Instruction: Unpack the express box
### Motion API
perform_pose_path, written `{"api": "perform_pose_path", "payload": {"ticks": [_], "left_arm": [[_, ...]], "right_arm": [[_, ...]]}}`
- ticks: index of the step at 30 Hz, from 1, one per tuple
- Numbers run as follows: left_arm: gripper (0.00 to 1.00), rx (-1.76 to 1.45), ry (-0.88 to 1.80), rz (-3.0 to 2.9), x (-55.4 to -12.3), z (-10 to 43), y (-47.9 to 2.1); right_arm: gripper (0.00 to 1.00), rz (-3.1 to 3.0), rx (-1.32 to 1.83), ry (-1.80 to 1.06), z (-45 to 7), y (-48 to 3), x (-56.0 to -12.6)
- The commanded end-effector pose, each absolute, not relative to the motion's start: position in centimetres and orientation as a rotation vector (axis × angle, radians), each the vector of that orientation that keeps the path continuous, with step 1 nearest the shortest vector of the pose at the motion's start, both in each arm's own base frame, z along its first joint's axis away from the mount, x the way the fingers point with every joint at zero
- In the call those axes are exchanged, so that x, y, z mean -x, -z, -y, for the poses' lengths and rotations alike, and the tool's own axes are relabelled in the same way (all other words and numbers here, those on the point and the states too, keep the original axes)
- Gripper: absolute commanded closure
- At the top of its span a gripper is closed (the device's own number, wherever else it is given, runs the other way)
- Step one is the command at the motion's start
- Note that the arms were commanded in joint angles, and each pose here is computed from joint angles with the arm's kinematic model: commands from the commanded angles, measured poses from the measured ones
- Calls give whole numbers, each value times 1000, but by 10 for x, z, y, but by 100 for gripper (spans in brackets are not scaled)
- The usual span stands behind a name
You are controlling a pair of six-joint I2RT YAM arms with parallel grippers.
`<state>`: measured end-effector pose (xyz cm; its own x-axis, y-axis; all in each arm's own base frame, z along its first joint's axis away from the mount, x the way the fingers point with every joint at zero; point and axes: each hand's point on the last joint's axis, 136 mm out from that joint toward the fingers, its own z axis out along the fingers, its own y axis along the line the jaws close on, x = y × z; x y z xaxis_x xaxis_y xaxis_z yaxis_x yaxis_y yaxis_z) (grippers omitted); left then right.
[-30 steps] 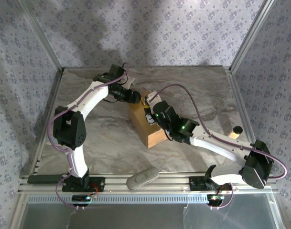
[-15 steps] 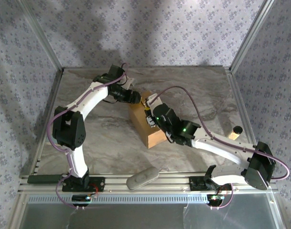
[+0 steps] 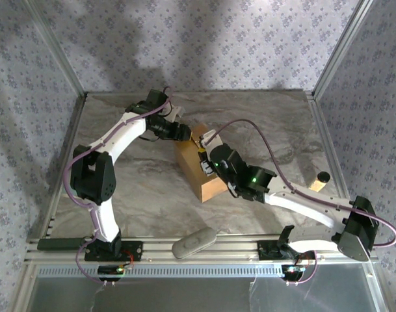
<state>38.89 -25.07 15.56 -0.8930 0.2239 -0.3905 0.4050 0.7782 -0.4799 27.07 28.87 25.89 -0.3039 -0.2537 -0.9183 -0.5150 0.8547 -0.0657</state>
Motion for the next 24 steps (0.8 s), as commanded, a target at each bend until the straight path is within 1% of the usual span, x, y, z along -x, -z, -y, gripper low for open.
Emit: {"api": "perform_pose_path", "payload": {"ticks": [1,12,20,24], "left_arm": [[35,-301,526,-2805,-402,201,-106],[36,-247,499,-2824,-405,195,-101],[36,-204,492,-2832,-408,192,-98],[36,-190,489,-2836,-409,190,-98]], "right_arm": [[100,-1941,591,-285,-282,-249,-258],[100,-1909,597,-287,-278,-265,-247],[100,-1932,588,-277,-276,-254,-244],[100,-1927,589,-284,-275,-257,-240]]}}
